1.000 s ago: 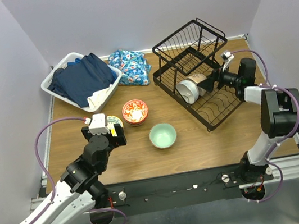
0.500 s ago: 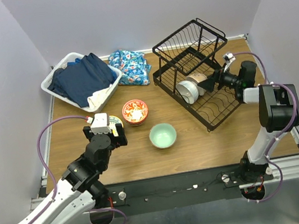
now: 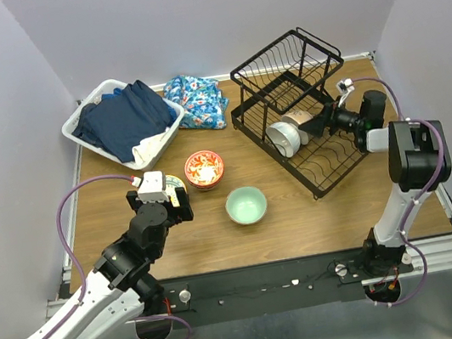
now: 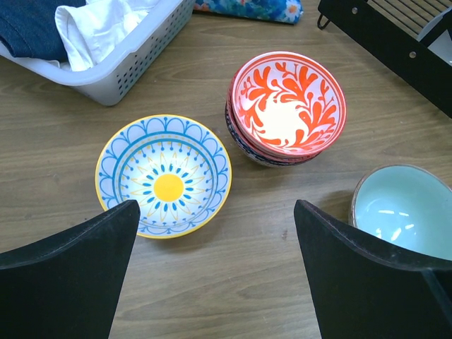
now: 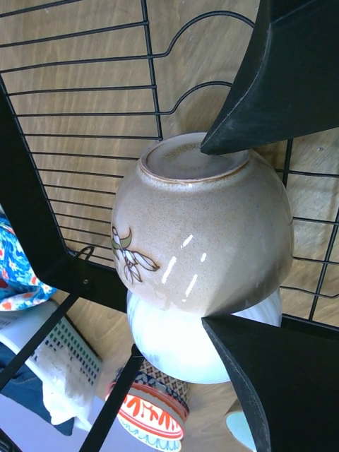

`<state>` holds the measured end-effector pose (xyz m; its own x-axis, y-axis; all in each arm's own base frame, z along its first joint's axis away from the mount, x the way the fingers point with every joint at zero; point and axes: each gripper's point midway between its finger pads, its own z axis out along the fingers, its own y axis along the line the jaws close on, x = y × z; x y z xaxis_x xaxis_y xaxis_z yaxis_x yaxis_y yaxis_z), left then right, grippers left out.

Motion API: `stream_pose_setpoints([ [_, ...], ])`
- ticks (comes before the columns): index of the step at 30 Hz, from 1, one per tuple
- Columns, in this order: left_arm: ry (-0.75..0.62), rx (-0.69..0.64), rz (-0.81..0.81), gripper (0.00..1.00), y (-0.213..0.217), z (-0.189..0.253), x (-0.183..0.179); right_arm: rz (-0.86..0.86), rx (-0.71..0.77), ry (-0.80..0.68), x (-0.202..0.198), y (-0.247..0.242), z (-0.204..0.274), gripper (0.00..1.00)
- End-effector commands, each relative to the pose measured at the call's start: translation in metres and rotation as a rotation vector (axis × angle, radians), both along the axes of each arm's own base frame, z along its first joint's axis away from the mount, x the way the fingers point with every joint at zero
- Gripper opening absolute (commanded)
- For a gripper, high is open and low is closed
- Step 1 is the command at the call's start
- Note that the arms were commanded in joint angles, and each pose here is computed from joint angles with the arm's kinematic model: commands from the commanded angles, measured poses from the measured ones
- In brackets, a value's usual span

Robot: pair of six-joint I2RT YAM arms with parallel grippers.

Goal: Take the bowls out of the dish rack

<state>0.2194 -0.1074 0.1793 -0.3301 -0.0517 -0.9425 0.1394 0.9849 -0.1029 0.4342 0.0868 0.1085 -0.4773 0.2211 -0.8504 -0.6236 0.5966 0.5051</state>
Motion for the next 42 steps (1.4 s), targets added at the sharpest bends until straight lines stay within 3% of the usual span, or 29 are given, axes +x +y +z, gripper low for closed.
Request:
stream_pose_setpoints([
  [1, 0.001, -0.014, -0.004, 0.99, -0.001, -0.003, 0.0, 0.078, 0.041, 0.033, -0.005, 0.007, -0.002, 1.0],
  [23, -0.002, -0.023, -0.008, 0.99, -0.001, 0.0, -0.001, 0.092, -0.038, 0.086, -0.002, 0.002, -0.014, 0.97],
  [32, -0.006, -0.025, 0.0, 0.99, 0.0, 0.0, -0.001, 0.016, -0.122, 0.012, 0.002, -0.009, 0.008, 0.8],
  [39, -0.014, -0.03, -0.005, 0.99, -0.001, 0.002, -0.001, -0.012, -0.159, -0.01, -0.001, -0.012, 0.015, 0.57],
  [42, -0.017, -0.034, -0.005, 0.99, -0.001, 0.003, -0.001, -0.028, -0.166, -0.024, -0.003, -0.013, 0.021, 0.55],
])
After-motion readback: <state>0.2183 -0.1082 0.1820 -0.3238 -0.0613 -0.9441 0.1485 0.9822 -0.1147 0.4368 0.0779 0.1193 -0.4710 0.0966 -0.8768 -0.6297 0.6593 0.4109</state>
